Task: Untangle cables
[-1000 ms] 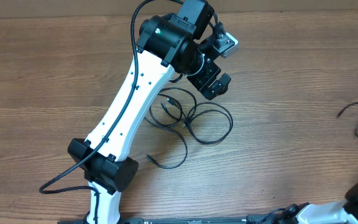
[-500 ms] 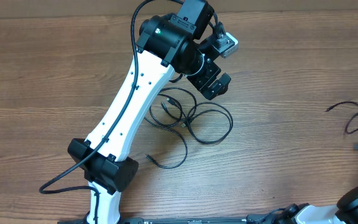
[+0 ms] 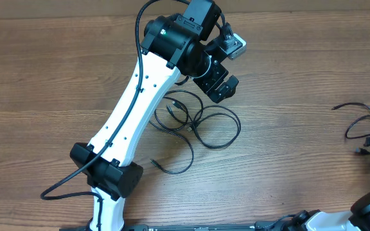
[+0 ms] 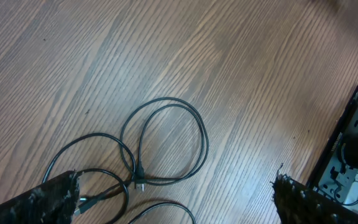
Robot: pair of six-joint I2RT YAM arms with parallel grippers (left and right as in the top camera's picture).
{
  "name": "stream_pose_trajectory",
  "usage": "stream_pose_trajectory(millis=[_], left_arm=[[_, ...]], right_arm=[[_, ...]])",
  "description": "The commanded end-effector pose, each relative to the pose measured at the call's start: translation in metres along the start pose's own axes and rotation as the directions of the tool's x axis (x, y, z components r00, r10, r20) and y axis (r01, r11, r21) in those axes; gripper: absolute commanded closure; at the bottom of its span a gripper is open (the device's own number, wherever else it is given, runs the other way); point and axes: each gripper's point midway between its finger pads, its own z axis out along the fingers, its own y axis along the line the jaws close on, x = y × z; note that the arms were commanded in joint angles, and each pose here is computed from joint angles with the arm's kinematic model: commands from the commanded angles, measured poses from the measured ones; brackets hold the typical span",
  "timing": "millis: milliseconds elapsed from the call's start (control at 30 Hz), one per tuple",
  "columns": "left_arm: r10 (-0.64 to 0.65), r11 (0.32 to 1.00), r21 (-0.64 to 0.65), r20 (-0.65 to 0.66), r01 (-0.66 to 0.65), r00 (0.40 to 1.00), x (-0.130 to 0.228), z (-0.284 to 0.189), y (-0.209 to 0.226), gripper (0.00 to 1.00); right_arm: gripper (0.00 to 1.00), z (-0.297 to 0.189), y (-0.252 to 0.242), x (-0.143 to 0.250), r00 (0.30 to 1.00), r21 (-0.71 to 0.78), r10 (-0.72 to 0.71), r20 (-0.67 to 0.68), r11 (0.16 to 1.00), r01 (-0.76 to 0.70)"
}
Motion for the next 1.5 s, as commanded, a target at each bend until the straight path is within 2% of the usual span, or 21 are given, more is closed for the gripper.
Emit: stream_pose_trajectory(millis=[0,133,233,367,600,733,833,933,1067,1167,1333,1367,1467], left_arm=[[0.008,1.000,-0.009,0.022,-0.008,1.000,-0.005,-0.006,-0.003,0.00],[0.008,1.000,-0.009,0.022,-0.008,1.000,-0.005,-0.006,-0.003,0.00],[0.008,1.000,-0.009,0.022,-0.008,1.000,-0.005,-0.006,-0.003,0.00],[0.008,1.000,-0.009,0.022,-0.008,1.000,-0.005,-0.006,-0.003,0.00],[0.008,1.000,-0.009,0.022,-0.008,1.000,-0.005,-0.006,-0.003,0.00],[0.008,1.000,-0.009,0.022,-0.008,1.000,-0.005,-0.006,-0.003,0.00],[0.008,1.000,-0.009,0.022,-0.008,1.000,-0.005,-0.006,-0.003,0.00],[0.008,1.000,-0.009,0.022,-0.008,1.000,-0.005,-0.006,-0.003,0.00],[0.008,1.000,-0.009,0.022,-0.008,1.000,-0.005,-0.006,-0.003,0.00],[0.008,1.000,-0.009,0.022,-0.008,1.000,-0.005,-0.006,-0.003,0.00],[0.008,1.000,-0.009,0.022,-0.008,1.000,-0.005,-0.006,-0.003,0.00],[0.008,1.000,-0.009,0.022,-0.008,1.000,-0.005,-0.006,-0.003,0.00],[0.008,1.000,-0.009,0.022,-0.008,1.000,-0.005,-0.006,-0.003,0.00]], right_arm=[[0.00,-0.001,-0.005,0.017,0.997,0.025,0.024,-0.078,0.999,-0.022],[0.00,-0.003,-0.004,0.031,0.991,0.027,0.018,-0.129,1.000,-0.015],[0.00,-0.012,0.005,0.027,0.995,-0.010,0.003,-0.099,1.000,-0.004],[0.00,-0.054,0.015,0.019,1.000,-0.084,-0.008,0.000,0.996,0.008],[0.00,-0.145,0.038,0.003,0.958,-0.281,-0.007,0.288,0.955,0.091],[0.00,-0.154,0.055,0.016,0.966,-0.386,-0.027,0.255,0.914,0.128],[0.00,-0.141,0.048,0.025,0.982,-0.354,-0.032,0.187,0.930,0.097],[0.05,-0.132,0.041,0.033,0.991,-0.321,-0.032,0.130,0.944,0.073],[0.07,-0.123,0.035,0.017,0.987,-0.265,0.026,0.161,0.964,0.018],[0.20,-0.109,0.024,-0.003,0.974,-0.186,0.118,0.193,0.979,-0.082],[0.31,-0.074,0.029,-0.011,0.985,-0.140,0.126,0.114,0.984,-0.110],[0.37,-0.069,0.031,-0.016,0.985,-0.143,0.126,0.117,0.984,-0.109],[0.79,-0.064,0.042,-0.033,0.979,-0.178,0.127,0.160,0.979,-0.098]])
